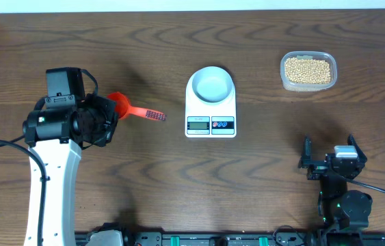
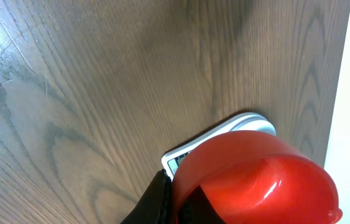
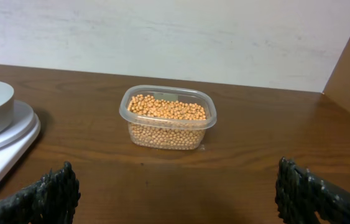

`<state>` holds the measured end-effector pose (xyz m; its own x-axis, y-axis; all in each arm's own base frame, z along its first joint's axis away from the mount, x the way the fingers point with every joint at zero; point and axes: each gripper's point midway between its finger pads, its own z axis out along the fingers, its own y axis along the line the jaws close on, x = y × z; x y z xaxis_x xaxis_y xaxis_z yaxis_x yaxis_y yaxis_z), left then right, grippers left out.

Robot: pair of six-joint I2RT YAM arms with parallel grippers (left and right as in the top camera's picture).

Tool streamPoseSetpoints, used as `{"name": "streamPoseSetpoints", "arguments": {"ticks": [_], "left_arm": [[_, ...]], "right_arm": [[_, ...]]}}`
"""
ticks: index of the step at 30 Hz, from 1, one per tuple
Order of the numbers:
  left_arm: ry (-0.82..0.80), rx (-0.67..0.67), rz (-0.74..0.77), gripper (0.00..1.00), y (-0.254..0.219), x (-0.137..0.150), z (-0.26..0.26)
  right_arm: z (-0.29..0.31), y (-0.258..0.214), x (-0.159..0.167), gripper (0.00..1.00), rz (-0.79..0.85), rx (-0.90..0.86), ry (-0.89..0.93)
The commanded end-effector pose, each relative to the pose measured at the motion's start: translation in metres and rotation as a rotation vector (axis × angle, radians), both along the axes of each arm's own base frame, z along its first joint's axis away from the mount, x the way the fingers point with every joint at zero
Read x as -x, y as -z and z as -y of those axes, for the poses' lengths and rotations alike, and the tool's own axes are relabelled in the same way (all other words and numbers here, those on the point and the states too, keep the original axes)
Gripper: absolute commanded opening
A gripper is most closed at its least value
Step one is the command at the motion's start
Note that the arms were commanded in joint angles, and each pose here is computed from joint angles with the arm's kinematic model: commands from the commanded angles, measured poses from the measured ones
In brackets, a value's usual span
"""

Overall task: Scoop item into bowl and weigh 50g on scale
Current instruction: 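Lift the red scoop with the left gripper toward the scale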

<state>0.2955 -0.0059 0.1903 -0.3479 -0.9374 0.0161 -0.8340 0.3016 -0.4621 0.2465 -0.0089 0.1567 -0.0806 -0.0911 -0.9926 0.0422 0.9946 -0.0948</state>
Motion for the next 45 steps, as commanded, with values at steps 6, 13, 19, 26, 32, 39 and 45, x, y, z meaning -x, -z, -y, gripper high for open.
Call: {"name": "streamPoseSetpoints", "arguments": {"ticks": [6, 13, 19, 26, 32, 39, 45], "left_arm": [[-0.025, 0.018, -0.021, 0.07, 0.0, 0.005, 0.001], [0.014, 0.018, -0.025, 0.07, 0.001, 0.006, 0.012], [0.007, 0.028, -0.035, 0.08, 0.001, 0.007, 0.023], [-0.029, 0.041, -0.043, 0.07, 0.001, 0.007, 0.028], [-0.026, -0.008, -0.044, 0.07, 0.004, 0.006, 0.03], [0.025, -0.015, -0.089, 0.07, 0.017, 0.003, 0.047], [0.081, -0.023, -0.142, 0.07, 0.036, -0.001, 0.065]], "right_arm": [[0.003, 0.001, 0.0, 0.99, -0.003, 0.011, 0.014], [0.003, 0.001, 0.0, 0.99, -0.003, 0.011, 0.014], [0.003, 0.001, 0.0, 0.99, -0.003, 0.011, 0.014], [0.003, 0.001, 0.0, 0.99, -0.003, 0.011, 0.014], [0.003, 0.001, 0.0, 0.99, -0.003, 0.011, 0.014], [0.005, 0.001, 0.0, 0.99, -0.006, 0.075, 0.019], [0.005, 0.001, 0.0, 0.99, -0.006, 0.075, 0.019]]}}
